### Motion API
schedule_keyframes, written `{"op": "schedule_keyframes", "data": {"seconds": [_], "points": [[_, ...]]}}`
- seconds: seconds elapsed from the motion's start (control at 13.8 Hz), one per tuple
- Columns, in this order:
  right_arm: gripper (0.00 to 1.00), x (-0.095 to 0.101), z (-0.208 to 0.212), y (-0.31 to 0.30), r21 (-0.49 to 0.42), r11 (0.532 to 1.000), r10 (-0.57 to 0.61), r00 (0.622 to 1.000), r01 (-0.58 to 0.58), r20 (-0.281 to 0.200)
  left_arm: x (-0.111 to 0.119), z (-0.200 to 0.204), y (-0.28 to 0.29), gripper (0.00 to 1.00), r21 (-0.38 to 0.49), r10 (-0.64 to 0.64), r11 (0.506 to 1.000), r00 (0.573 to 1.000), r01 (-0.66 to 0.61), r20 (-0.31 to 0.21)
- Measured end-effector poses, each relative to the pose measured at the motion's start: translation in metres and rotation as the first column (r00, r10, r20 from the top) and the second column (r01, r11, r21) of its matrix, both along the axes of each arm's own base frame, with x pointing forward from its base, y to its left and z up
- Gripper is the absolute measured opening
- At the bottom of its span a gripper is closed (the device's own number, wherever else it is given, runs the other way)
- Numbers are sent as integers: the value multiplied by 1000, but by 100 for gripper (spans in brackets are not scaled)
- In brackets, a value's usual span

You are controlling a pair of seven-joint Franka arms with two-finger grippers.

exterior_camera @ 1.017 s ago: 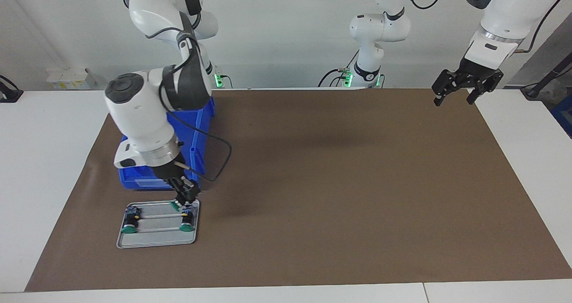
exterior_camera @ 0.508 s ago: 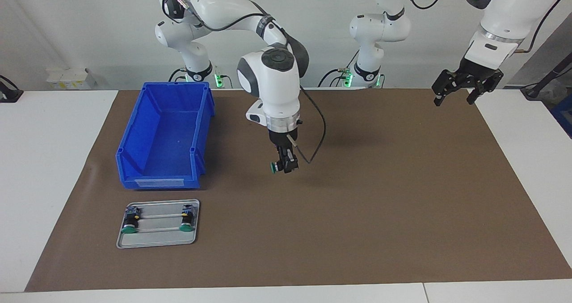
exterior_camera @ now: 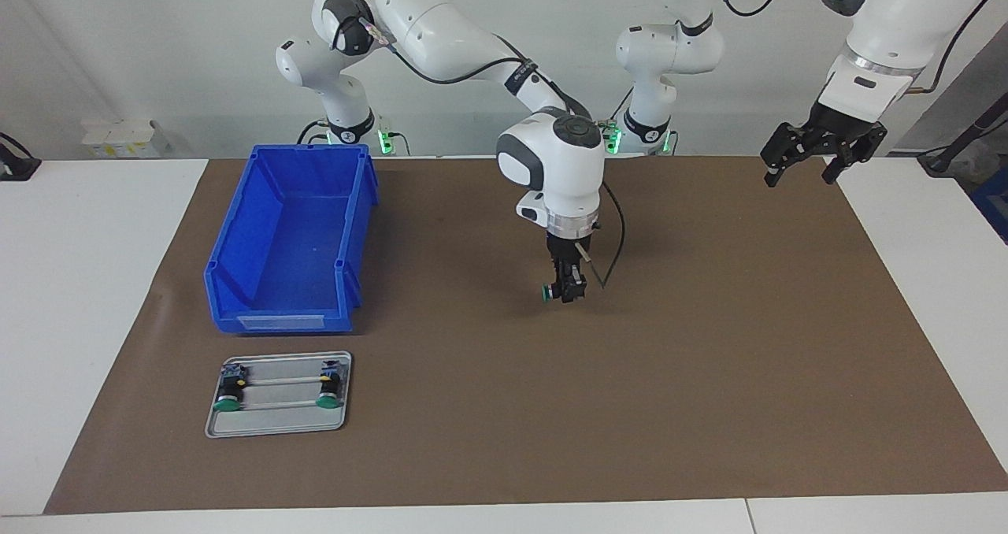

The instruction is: Place and press button with both arms

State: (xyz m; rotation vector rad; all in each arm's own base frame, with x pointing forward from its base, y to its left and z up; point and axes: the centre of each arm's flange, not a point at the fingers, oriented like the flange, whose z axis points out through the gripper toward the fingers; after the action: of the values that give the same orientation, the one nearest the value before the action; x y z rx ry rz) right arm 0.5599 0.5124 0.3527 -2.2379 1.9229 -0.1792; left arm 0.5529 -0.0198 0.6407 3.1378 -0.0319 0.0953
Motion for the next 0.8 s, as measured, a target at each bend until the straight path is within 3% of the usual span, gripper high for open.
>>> {"op": "schedule_keyframes", "data": {"seconds": [0.29, 0.73, 0.8], "points": [[41, -9, -8, 16, 14, 1000, -12, 1000, 12, 24, -2, -2, -4, 100, 1, -8, 1000, 1000, 8, -20], [41, -23, -42, 31, -55, 998, 7, 998, -4, 61, -5, 1, -16, 100, 1, -30, 1000, 999, 30, -21], [49, -23, -43, 31, -56, 998, 10, 998, -6, 63, -6, 0, -16, 100, 1, -32, 999, 999, 32, -26]]}}
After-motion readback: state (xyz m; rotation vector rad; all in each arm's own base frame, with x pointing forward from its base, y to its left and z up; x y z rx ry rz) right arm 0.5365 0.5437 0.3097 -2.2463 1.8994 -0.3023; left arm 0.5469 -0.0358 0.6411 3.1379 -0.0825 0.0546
